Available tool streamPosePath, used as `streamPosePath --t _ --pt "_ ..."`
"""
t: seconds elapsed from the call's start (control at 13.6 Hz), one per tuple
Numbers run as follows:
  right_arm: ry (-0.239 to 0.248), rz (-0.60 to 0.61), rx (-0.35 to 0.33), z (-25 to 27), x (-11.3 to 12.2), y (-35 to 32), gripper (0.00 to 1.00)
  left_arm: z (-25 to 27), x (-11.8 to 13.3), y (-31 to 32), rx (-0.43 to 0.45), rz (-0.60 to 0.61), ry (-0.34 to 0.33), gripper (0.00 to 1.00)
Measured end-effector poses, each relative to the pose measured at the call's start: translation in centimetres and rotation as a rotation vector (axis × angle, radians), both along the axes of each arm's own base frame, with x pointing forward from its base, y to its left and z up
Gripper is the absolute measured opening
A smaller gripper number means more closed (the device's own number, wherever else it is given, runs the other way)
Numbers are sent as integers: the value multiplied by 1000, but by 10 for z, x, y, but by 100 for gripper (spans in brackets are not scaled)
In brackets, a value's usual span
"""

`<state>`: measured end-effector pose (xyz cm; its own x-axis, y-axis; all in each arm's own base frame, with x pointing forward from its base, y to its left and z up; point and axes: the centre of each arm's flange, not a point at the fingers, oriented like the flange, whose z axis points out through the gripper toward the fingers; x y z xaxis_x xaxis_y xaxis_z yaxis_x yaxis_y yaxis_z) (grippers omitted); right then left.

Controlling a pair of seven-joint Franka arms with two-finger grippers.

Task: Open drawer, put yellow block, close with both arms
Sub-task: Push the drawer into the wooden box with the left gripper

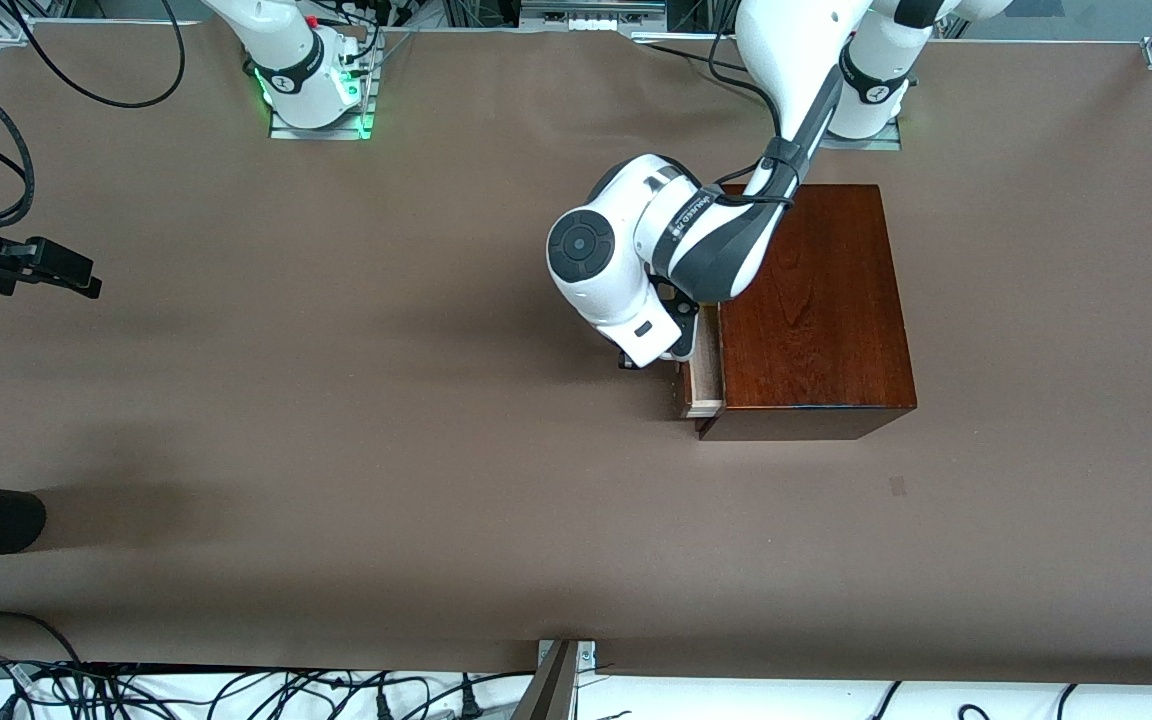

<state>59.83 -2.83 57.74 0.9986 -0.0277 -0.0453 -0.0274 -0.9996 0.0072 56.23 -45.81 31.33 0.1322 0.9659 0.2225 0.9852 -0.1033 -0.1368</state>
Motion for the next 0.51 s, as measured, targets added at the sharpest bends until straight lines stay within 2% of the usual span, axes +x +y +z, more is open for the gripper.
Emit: streamPosePath --t 0.51 --pt "0 0 0 0 0 0 100 -5 13 42 28 -7 46 1"
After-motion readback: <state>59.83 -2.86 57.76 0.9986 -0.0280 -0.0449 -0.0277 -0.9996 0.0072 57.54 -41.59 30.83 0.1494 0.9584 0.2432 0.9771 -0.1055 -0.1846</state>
